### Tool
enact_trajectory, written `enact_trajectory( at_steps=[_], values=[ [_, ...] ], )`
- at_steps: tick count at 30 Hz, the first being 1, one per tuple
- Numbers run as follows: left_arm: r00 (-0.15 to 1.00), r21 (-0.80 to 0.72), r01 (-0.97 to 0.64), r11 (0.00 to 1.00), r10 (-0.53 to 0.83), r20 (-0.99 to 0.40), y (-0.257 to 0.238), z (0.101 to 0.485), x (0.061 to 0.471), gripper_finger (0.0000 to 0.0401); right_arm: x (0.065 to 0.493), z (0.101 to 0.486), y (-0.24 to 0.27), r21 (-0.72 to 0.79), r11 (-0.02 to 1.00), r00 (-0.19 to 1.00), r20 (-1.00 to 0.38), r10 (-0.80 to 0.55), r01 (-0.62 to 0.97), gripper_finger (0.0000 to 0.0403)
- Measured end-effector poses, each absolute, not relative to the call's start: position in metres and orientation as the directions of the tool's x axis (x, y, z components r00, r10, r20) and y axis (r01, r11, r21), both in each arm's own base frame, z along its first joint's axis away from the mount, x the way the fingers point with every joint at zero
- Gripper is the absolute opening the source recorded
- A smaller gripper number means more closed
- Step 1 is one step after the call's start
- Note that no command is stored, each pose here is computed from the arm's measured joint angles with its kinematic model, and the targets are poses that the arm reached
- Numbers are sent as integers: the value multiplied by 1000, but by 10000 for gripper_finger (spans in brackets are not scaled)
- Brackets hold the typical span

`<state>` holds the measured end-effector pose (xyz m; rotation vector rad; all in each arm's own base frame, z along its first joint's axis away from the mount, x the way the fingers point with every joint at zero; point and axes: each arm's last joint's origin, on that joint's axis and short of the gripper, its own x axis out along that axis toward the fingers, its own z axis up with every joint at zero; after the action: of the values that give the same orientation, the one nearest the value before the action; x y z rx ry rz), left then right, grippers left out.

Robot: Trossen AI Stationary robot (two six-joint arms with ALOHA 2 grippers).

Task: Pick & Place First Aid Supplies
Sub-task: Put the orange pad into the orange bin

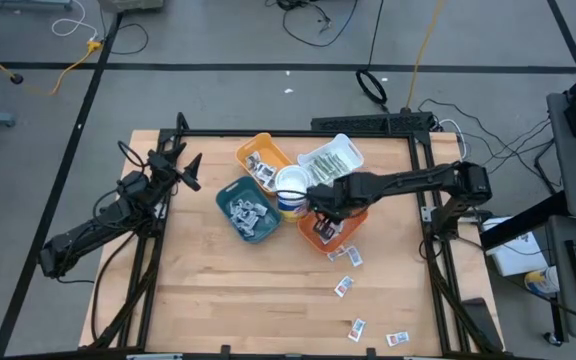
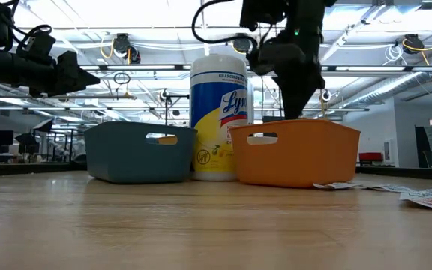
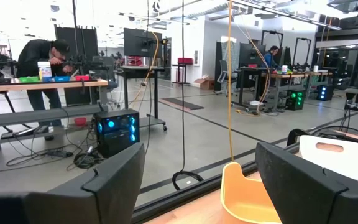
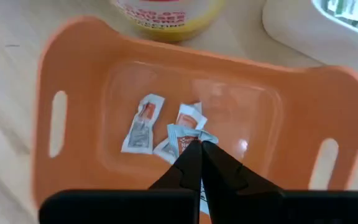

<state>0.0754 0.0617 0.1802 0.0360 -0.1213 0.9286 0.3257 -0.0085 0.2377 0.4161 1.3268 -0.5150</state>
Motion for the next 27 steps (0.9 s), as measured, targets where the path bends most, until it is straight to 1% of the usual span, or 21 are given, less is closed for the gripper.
enact_trajectory(
  at_steps=[4,7,9,11,14,18,20,23,27],
  values=[
    [593,-21,-801,599,796,120,62,180,75,308,327,226,-3,4,816,190,-973,-129,578,0],
    [593,-21,-801,599,796,120,62,180,75,308,326,223,-2,10,813,192,-973,-125,582,0],
    [593,-21,-800,599,796,120,62,180,75,308,326,223,-3,23,783,188,-975,-121,622,8],
    [593,-21,-801,599,796,120,62,180,75,308,325,223,-5,62,756,183,-980,-78,651,27],
    [593,-21,-800,599,796,120,62,180,75,308,325,223,-7,97,752,179,-983,-28,652,72],
    [593,-21,-801,599,796,120,62,180,75,308,324,224,-7,105,761,183,-983,-18,640,138],
    [593,-21,-800,599,796,120,62,180,75,308,323,228,-5,130,794,193,-981,17,594,162],
    [593,-21,-800,599,796,120,62,180,75,308,319,237,0,146,823,218,-976,28,549,182],
    [593,-21,-800,599,796,120,62,180,75,308,312,248,12,144,889,239,-970,40,434,187]
  ],
)
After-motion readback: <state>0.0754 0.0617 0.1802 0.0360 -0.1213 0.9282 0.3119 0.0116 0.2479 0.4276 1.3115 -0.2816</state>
